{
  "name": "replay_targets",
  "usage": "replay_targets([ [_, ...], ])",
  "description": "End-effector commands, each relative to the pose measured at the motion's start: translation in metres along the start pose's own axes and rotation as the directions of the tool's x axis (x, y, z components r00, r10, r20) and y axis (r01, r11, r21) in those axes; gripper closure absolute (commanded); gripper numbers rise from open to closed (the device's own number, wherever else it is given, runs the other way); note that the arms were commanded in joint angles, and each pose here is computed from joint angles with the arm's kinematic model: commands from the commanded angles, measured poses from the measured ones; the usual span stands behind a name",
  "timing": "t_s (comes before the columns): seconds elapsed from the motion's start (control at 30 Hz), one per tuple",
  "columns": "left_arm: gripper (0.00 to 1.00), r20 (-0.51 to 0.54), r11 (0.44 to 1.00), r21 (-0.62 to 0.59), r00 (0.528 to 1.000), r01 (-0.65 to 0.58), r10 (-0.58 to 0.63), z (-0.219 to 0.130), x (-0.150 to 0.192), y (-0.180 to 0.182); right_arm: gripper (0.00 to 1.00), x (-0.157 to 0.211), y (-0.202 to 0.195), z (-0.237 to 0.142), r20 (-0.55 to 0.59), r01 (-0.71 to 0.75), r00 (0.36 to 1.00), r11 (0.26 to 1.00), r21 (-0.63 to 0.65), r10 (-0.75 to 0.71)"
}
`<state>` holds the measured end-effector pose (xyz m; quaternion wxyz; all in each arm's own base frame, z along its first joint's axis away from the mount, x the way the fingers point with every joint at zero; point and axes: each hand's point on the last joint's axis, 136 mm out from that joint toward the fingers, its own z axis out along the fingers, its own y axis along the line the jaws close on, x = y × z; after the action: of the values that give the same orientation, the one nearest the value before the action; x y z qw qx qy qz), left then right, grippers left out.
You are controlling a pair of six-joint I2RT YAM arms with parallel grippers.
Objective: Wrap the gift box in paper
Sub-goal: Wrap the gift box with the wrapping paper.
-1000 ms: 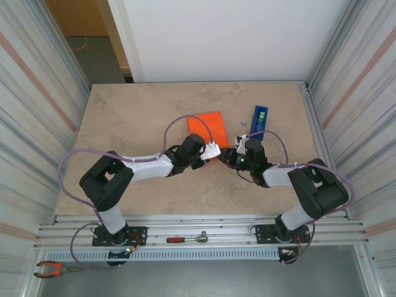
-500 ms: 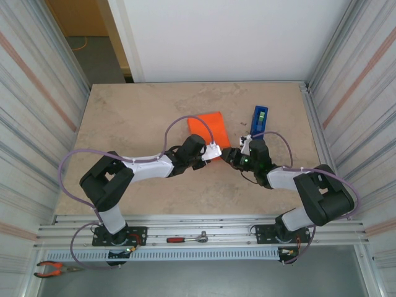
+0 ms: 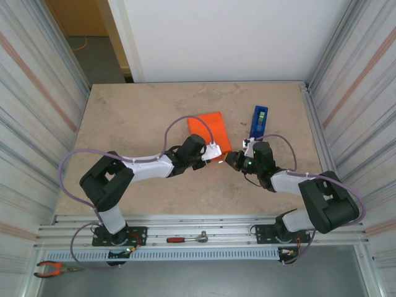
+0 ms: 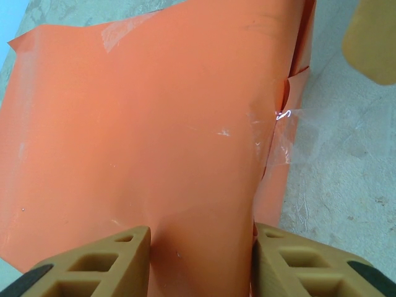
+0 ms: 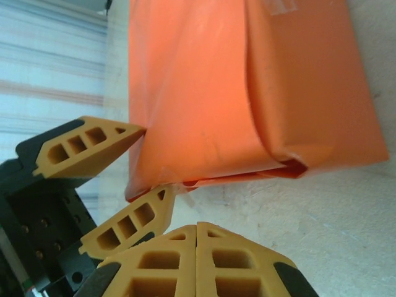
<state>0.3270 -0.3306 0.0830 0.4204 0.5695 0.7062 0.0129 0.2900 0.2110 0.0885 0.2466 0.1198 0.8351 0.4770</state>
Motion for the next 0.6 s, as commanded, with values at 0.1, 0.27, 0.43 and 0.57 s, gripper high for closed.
replay_targets([
  [0.1, 0.57, -0.076, 0.998, 0.058, 0.997, 0.001, 0.003, 0.005, 0.024, -0.018, 1.00, 0.010, 0.019, 0.005, -0.061, 0.055, 0.996, 0.997, -0.047, -0.057],
  [0.27, 0.57, -0.075, 0.998, 0.059, 0.997, 0.001, 0.003, 0.005, 0.024, -0.018, 1.00, 0.009, 0.022, 0.011, -0.062, 0.060, 0.996, 0.997, -0.055, -0.063],
  [0.43, 0.57, -0.076, 0.998, 0.059, 0.997, 0.001, 0.004, 0.005, 0.024, -0.018, 1.00, 0.006, 0.029, 0.017, -0.067, 0.064, 0.995, 0.995, -0.071, -0.069],
  [0.57, 0.57, -0.077, 0.998, 0.058, 0.997, 0.000, 0.004, 0.005, 0.024, -0.018, 1.00, 0.005, 0.028, 0.021, -0.070, 0.062, 0.995, 0.996, -0.068, -0.067],
])
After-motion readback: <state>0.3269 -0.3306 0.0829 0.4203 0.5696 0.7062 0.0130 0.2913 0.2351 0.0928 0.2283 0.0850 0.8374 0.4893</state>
